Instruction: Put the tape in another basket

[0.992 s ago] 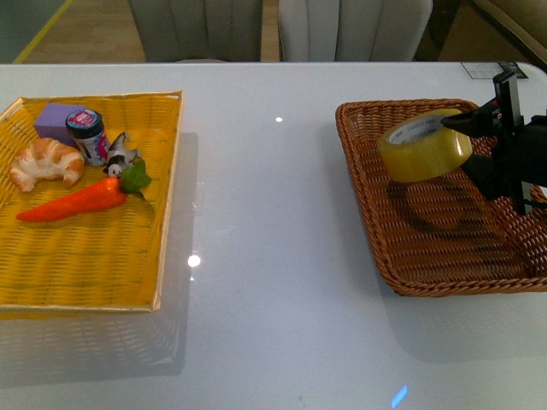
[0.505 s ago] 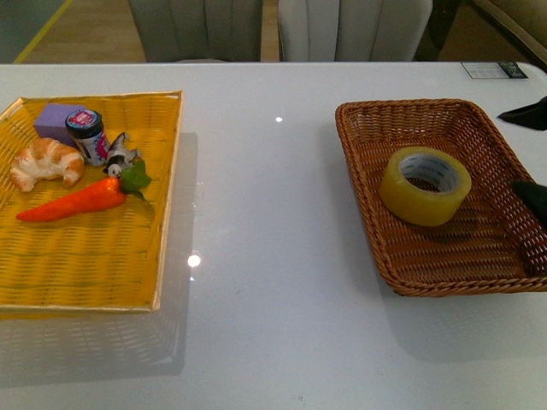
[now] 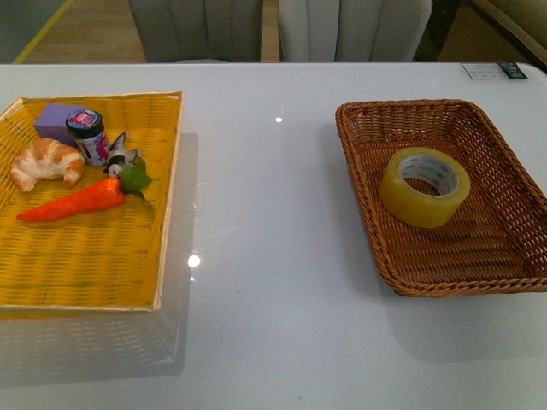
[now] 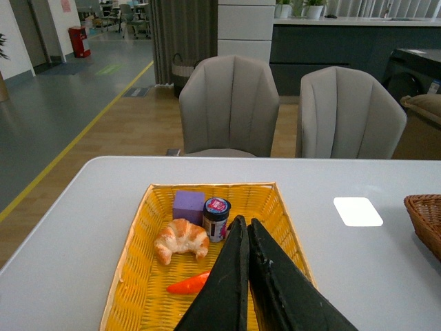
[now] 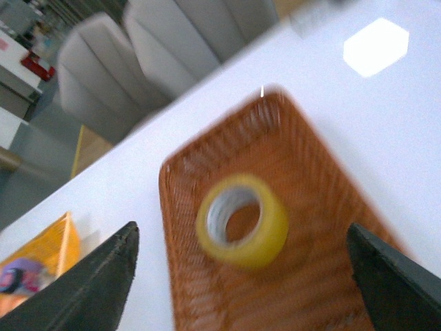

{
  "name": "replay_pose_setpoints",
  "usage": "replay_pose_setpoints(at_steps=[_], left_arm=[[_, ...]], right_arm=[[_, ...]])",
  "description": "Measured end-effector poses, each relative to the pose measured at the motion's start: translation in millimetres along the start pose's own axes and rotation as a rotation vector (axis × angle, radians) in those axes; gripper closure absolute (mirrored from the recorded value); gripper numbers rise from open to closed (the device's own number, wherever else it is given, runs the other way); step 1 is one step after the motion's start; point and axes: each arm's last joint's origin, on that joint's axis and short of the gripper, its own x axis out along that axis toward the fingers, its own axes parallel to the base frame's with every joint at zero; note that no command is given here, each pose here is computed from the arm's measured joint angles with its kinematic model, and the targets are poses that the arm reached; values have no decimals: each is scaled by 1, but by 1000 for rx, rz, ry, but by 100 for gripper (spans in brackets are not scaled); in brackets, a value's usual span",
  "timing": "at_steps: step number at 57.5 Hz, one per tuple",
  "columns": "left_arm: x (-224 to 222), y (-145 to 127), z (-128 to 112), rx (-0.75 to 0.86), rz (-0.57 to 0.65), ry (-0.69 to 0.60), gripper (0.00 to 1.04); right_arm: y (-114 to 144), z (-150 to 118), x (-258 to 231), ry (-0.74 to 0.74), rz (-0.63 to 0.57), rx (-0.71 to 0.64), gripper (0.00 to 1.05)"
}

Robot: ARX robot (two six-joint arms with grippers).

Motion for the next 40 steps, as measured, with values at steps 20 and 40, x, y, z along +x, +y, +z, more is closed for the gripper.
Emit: replay_pose_setpoints(at_steps=[20, 40], left_arm=[[-11, 0, -4, 0, 1, 16, 103], [-11, 0, -4, 1, 1, 16, 103]], right_arm=[[17, -5, -38, -22, -6, -231, 100], [29, -1, -56, -45, 10, -246, 103]])
